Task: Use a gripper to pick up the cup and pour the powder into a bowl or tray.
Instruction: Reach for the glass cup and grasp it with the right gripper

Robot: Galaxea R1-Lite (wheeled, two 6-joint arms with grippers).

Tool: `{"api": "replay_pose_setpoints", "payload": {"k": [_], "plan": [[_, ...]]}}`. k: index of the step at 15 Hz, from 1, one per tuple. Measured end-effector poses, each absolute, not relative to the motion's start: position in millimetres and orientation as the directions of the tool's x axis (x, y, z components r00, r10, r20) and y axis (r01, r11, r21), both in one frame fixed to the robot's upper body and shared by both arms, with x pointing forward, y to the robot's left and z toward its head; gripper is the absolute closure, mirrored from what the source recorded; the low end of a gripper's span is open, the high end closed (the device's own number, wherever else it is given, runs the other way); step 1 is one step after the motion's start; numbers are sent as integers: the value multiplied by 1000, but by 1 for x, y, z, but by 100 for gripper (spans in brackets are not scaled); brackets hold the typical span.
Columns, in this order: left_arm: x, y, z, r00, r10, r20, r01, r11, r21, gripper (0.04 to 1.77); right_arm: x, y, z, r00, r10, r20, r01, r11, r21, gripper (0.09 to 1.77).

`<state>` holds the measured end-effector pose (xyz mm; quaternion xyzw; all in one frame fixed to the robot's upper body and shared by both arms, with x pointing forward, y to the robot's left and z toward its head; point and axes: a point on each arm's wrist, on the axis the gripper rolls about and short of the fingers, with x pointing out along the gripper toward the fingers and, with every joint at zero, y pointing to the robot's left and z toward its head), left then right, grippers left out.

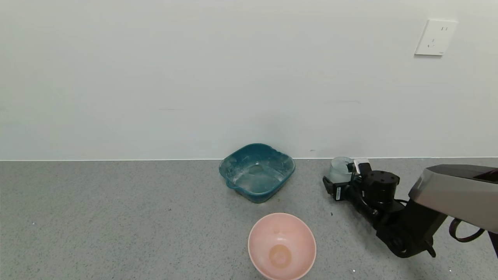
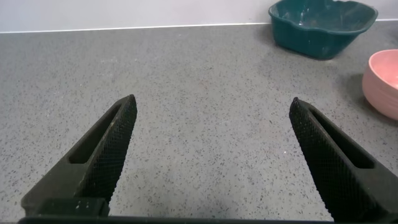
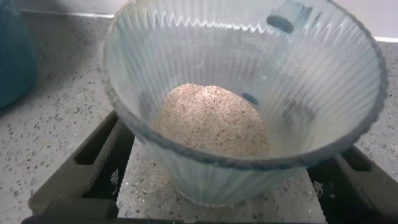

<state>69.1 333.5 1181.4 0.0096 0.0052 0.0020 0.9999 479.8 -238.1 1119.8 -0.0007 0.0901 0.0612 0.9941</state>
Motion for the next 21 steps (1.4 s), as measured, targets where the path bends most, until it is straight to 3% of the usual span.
{"api": "replay_pose_setpoints", "payload": {"k": [17, 19, 21], "plan": [[69, 334, 1181, 1000, 4, -10, -4, 1000, 19, 5, 485, -237, 1115, 976, 121, -181, -122, 993, 8, 15], [69, 334, 1181, 1000, 4, -10, -4, 1000, 19, 5, 485, -238, 1114, 976, 120, -181, -122, 993, 2, 45], [69, 334, 1181, 1000, 4, -10, -4, 1000, 20, 5, 485, -238, 1114, 976, 121, -183, -123, 992, -2, 50]]}}
